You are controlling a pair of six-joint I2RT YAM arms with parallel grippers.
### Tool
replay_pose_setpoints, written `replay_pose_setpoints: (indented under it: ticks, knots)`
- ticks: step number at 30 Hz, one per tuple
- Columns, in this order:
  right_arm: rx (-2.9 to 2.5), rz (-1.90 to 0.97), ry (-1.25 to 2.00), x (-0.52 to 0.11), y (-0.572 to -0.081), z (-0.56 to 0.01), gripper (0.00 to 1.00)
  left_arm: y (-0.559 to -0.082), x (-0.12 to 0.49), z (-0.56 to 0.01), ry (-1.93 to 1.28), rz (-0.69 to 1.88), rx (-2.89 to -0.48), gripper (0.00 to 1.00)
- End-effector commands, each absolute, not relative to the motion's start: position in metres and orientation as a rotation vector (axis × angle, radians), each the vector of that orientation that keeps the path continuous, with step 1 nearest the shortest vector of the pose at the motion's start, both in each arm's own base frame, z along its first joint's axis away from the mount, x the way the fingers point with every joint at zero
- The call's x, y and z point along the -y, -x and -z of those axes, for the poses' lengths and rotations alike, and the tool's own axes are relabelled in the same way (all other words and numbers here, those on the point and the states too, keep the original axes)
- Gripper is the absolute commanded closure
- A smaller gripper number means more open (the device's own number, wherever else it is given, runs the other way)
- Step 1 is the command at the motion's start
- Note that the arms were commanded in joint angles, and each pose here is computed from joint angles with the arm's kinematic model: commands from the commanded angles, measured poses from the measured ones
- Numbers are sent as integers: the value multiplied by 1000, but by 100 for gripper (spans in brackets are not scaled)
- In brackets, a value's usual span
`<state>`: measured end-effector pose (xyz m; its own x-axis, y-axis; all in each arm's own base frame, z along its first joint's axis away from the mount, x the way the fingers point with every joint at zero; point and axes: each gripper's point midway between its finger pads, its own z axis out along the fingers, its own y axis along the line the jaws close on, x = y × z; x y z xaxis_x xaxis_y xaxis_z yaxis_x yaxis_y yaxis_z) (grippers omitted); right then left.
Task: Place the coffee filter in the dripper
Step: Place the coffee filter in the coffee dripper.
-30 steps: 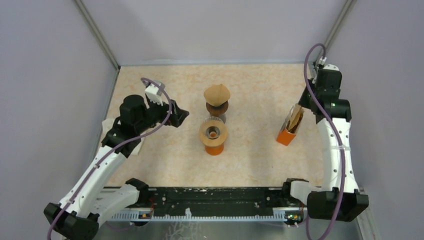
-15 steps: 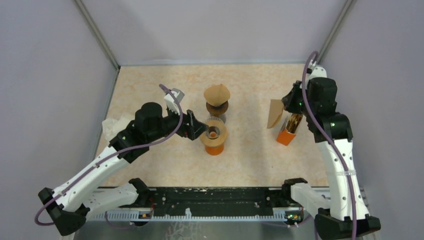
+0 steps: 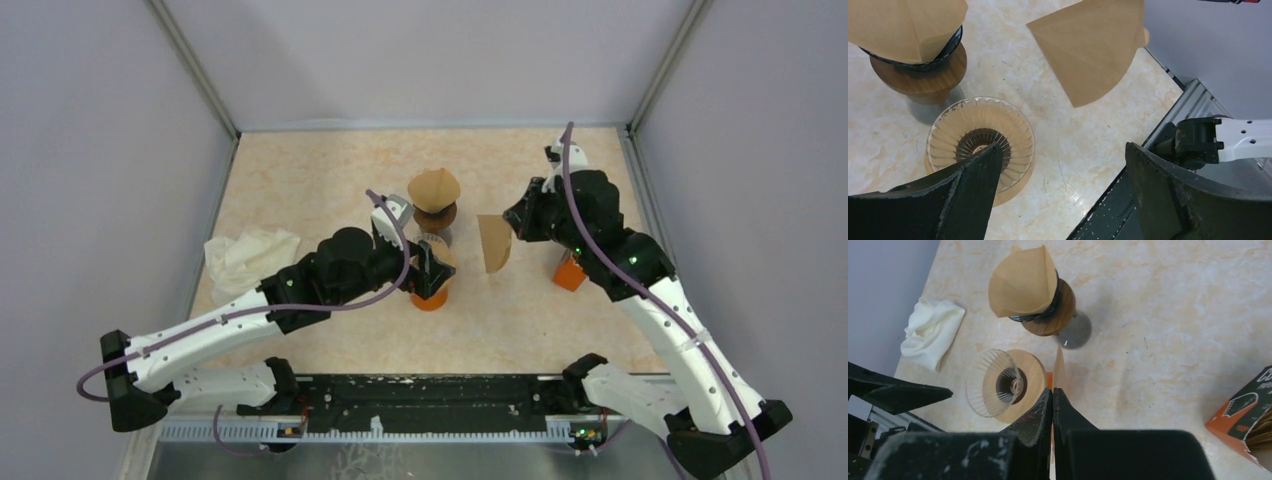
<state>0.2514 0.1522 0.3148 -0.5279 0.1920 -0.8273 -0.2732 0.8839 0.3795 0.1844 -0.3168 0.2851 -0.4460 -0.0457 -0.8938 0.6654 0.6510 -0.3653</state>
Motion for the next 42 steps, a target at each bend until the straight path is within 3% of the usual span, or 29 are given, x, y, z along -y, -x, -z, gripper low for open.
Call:
replay_pose_setpoints:
  ticks: [1,10,16,27,33,42]
  knots:
    - [-1955,-625,91,-177,-257,-333,100,-195,325,-311,-462,835,-1748,3]
    - [-1907,-736,350,-212,-242,-335,100,-205,314,-314,-577,750,-1654,2]
    - [-1842,-826,540,-232,-230,-349,100,-222,295,-321,-703,871,-1611,4]
    - [-1760,-931,745,-254,-216,-367,100,-210,297,-357,-1018,945,-1481,6]
    - [-1717,-966,832,-264,-214,-375,100,-207,309,-359,-1150,983,-1447,15]
    - [-1644,-1003,934,-273,-208,-384,100,-203,314,-352,-1304,1076,-1397,39]
